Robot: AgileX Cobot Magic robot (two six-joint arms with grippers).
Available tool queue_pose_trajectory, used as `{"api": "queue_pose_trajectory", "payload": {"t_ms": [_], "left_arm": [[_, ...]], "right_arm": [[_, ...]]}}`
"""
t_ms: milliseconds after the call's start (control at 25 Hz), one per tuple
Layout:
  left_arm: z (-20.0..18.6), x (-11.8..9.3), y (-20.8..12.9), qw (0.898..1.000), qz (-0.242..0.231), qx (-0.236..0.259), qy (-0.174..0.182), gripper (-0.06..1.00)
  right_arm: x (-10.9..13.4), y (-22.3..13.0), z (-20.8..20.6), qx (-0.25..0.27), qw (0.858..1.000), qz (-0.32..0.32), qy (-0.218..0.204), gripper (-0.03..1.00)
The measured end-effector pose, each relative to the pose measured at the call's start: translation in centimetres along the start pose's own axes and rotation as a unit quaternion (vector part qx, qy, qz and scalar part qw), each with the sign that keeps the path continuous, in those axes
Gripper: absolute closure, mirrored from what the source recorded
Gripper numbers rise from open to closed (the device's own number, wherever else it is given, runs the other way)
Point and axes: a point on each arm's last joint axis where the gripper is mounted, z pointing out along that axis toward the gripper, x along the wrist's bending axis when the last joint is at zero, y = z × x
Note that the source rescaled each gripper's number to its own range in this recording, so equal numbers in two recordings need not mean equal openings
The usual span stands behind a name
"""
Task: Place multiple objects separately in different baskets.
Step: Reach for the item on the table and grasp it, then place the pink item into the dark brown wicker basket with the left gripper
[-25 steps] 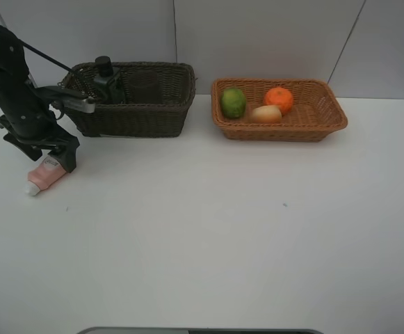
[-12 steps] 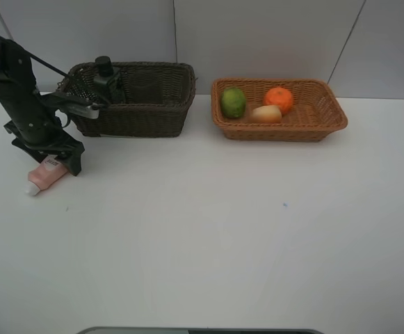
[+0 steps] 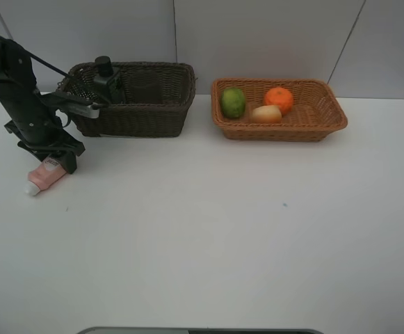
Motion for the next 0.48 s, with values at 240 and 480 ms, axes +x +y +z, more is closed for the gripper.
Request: {"api": "queue_pose_trajectory", "payload": {"t_ms": [240, 480], "left_arm": [[0.0, 0.0, 0.01, 1.0, -0.004, 0.0, 0.0, 0.24], [0.0, 0.0, 0.01, 1.0, -0.004, 0.0, 0.0, 0.24]], "right_arm": [[0.0, 0.0, 0.0, 0.0, 1.0, 0.0, 0.0, 0.16], [0.0, 0.0, 0.0, 0.0, 1.0, 0.0, 0.0, 0.16]]}}
